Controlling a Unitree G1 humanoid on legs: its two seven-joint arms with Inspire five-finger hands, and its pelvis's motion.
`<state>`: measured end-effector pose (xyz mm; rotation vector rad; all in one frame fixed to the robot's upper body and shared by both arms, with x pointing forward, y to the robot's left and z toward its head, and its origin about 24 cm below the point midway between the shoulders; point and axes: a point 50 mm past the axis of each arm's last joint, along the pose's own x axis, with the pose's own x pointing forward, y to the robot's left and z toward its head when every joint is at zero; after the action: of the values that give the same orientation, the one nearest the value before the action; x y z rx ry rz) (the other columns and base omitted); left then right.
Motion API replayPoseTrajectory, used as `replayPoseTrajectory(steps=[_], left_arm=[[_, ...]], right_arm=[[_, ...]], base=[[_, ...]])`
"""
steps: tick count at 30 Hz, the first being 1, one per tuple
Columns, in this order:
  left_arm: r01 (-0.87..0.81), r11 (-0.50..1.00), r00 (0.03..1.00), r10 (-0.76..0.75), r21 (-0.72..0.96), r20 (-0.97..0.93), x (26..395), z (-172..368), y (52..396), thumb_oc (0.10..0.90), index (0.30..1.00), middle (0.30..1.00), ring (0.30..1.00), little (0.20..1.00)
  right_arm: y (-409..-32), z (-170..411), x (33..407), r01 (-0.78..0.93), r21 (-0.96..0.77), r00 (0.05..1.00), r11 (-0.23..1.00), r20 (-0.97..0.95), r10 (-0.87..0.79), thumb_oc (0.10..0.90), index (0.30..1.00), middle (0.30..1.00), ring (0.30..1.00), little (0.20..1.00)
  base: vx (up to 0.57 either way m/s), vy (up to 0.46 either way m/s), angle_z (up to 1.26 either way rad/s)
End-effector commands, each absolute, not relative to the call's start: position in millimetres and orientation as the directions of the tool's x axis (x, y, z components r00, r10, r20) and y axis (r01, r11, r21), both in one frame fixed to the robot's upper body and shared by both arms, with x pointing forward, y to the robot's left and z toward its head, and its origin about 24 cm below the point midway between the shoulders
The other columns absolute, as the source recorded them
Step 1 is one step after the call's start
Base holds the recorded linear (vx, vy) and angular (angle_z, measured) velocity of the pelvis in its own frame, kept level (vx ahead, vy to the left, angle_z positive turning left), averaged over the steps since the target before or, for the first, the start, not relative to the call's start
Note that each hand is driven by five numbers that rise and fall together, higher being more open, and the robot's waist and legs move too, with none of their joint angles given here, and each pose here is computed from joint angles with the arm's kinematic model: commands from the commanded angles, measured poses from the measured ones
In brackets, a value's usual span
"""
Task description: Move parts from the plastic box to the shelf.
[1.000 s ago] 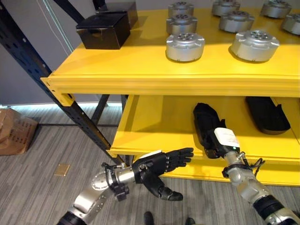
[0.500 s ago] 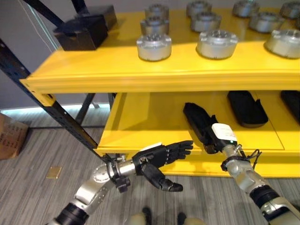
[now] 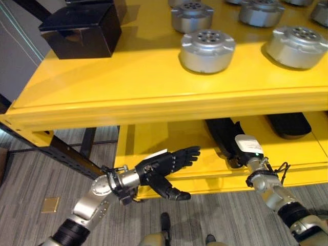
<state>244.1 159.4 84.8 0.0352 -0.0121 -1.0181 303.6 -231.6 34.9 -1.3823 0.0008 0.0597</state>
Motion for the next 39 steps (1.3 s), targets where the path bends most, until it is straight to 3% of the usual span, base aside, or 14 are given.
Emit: replayPoseTrajectory(steps=[1, 8, 18, 20, 23, 29, 39], left_arm=[[0.858, 0.497, 0.448, -0.847, 0.127, 0.285, 241, 129, 146, 0.900, 1.000, 1.000, 1.000, 1.000], [0.875, 0.471, 0.431, -0.862, 0.111, 0.265, 239, 130, 155, 0.900, 1.000, 1.000, 1.000, 1.000], [0.892, 0.436, 0.398, -0.884, 0.123, 0.247, 242, 132, 143, 0.900, 1.000, 1.000, 1.000, 1.000], [0.882, 0.455, 0.415, -0.872, 0.118, 0.259, 243, 132, 141, 0.900, 1.000, 1.000, 1.000, 1.000], [0.926, 0.377, 0.352, -0.884, 0.025, 0.308, 242, 130, 131, 0.900, 1.000, 1.000, 1.000, 1.000], [0.908, 0.417, 0.382, -0.866, 0.044, 0.322, 240, 128, 131, 0.900, 1.000, 1.000, 1.000, 1.000], [0.923, 0.383, 0.346, -0.862, 0.029, 0.371, 244, 136, 120, 0.900, 1.000, 1.000, 1.000, 1.000]], right_arm=[[-216, 76, 324, 0.121, -0.977, 0.982, 0.175, 0.143, 0.119, 0.400, 0.300, 0.300, 0.300, 0.300], [-230, 67, 318, 0.112, -0.982, 0.992, 0.154, 0.119, 0.034, 0.400, 0.300, 0.300, 0.300, 0.300], [-216, 68, 334, 0.057, -0.982, 0.998, 0.182, 0.060, 0.016, 0.400, 0.300, 0.300, 0.300, 0.300], [-216, 68, 336, 0.031, -0.982, 0.999, 0.188, 0.035, 0.014, 0.400, 0.300, 0.300, 0.300, 0.300], [-210, 67, 338, -0.009, -0.986, 0.999, 0.169, -0.002, 0.039, 0.400, 0.300, 0.300, 0.300, 0.300], [-207, 60, 337, -0.064, -0.984, 0.997, 0.165, -0.056, 0.054, 0.400, 0.300, 0.300, 0.300, 0.300], [-203, 47, 340, -0.189, -0.961, 0.981, 0.200, -0.195, -0.009, 0.400, 0.300, 0.300, 0.300, 0.300]], base=[[0.12, 0.134, 0.08], [0.13, 0.153, 0.03], [0.01, -0.041, -0.05], [-0.04, -0.197, 0.32], [0.00, -0.091, 0.11], [0.00, -0.029, -0.04], [0.00, -0.011, 0.00]])
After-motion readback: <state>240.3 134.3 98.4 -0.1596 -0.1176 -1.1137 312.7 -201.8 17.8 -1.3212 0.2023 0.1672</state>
